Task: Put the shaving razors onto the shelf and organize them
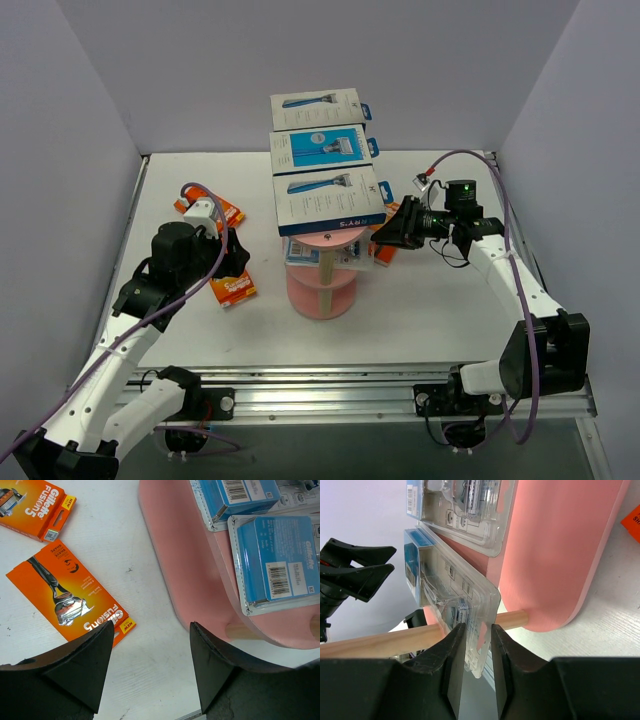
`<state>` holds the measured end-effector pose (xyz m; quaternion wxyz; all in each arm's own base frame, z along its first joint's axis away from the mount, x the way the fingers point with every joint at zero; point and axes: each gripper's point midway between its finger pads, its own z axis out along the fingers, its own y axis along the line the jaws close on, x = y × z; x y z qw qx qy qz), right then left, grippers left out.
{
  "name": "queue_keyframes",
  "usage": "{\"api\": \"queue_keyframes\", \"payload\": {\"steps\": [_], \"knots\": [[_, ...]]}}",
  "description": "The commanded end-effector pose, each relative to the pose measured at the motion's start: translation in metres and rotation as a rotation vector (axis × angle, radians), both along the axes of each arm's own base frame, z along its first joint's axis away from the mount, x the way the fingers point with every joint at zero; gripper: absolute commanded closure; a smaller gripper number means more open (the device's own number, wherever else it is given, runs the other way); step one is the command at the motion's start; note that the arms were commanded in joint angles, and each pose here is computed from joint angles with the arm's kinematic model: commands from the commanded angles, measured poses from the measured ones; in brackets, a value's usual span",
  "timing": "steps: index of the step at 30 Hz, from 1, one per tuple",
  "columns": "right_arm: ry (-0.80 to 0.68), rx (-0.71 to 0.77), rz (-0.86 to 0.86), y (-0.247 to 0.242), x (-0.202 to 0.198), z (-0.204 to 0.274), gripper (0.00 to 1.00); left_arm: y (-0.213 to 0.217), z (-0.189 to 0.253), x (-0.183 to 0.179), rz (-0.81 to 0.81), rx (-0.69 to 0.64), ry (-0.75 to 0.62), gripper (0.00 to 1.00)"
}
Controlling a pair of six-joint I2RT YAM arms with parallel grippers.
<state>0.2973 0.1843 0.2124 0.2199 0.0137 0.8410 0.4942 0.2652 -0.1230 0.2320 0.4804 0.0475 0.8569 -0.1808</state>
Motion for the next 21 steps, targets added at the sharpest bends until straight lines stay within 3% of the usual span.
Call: {"api": "queue_keyframes", "payload": {"steps": [1,21], "knots": [[-0.056,-0.006,0.002,-0.003,0.0021,0.0156,0.77,-0.0017,0.0073,0.0023,-0.012,-0.012,-0.028,0.29],[-0.046,0.002,0.003,0.0032,0.0091,0.006,0.81,-0.0036,0.0067,0.0012,-0.021,-0.016,-0.024,0.29]]}}
